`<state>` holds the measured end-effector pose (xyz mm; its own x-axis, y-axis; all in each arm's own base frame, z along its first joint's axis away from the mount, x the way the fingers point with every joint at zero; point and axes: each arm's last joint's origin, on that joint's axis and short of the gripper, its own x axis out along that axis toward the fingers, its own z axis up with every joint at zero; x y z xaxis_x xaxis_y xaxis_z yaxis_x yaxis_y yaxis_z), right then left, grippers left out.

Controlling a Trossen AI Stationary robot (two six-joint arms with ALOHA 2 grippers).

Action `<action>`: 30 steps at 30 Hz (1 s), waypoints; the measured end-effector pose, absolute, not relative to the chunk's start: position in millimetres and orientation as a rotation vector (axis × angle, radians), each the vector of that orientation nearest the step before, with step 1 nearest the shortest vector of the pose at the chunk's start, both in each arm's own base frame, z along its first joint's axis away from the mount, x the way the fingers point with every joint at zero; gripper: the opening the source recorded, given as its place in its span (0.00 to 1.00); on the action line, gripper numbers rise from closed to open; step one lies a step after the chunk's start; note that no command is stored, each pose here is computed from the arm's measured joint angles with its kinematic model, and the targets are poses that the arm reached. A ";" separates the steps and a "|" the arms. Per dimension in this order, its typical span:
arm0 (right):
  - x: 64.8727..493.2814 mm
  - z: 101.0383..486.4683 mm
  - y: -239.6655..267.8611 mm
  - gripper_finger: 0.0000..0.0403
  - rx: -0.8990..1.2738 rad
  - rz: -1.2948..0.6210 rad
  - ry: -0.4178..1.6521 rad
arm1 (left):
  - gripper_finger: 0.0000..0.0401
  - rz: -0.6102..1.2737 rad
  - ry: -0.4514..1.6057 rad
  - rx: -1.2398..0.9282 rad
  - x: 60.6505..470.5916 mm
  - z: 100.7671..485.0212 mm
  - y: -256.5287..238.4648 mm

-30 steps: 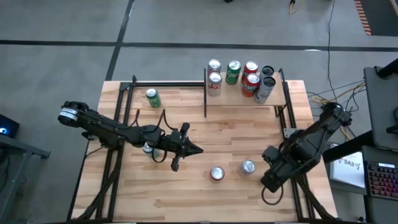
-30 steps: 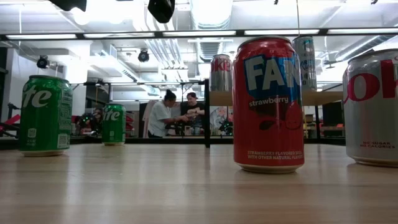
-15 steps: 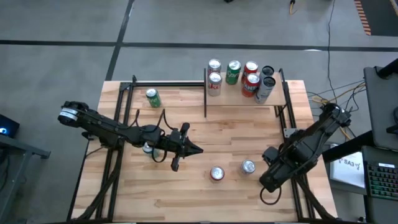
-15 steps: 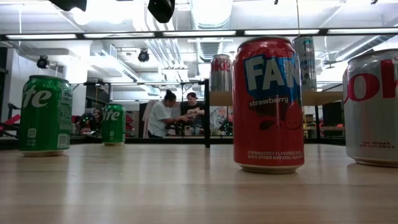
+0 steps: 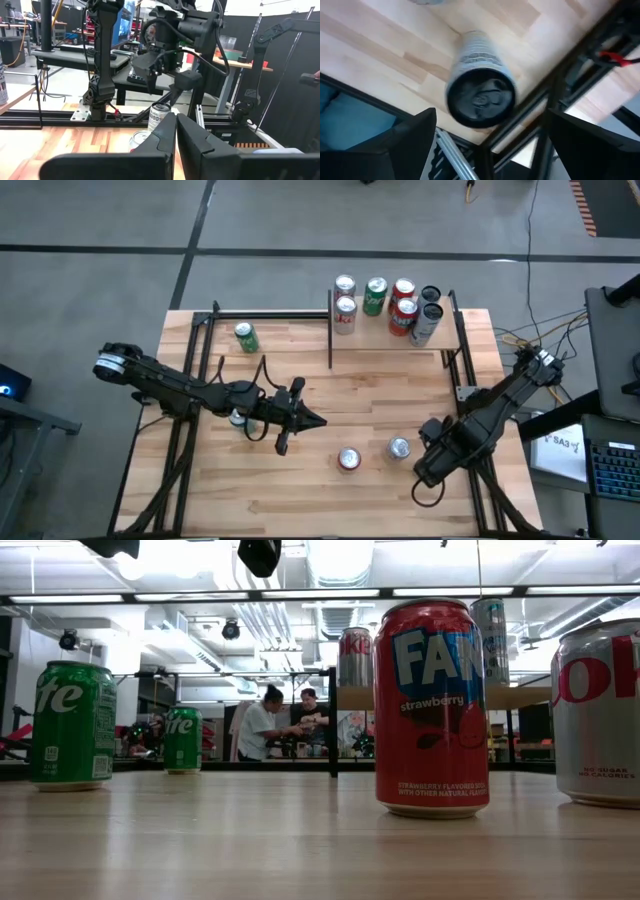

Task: Place canned beverage on shelf
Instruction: Put the white soda can on the shelf aligned to the right of the other silver soda cans

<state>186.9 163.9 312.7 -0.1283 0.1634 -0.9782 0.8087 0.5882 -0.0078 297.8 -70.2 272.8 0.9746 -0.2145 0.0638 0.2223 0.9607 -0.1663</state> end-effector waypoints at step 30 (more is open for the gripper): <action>197.7 246.8 173.0 0.65 0.821 -0.776 1.660 | 0.00 -0.220 -0.040 -0.142 297.9 271.9 -70.2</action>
<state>197.7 173.0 246.8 -0.1855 0.1307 -0.9739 0.8311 0.5496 -0.0845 297.9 -70.2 271.9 0.9750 -0.2151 0.0553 0.2207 0.9658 -0.1357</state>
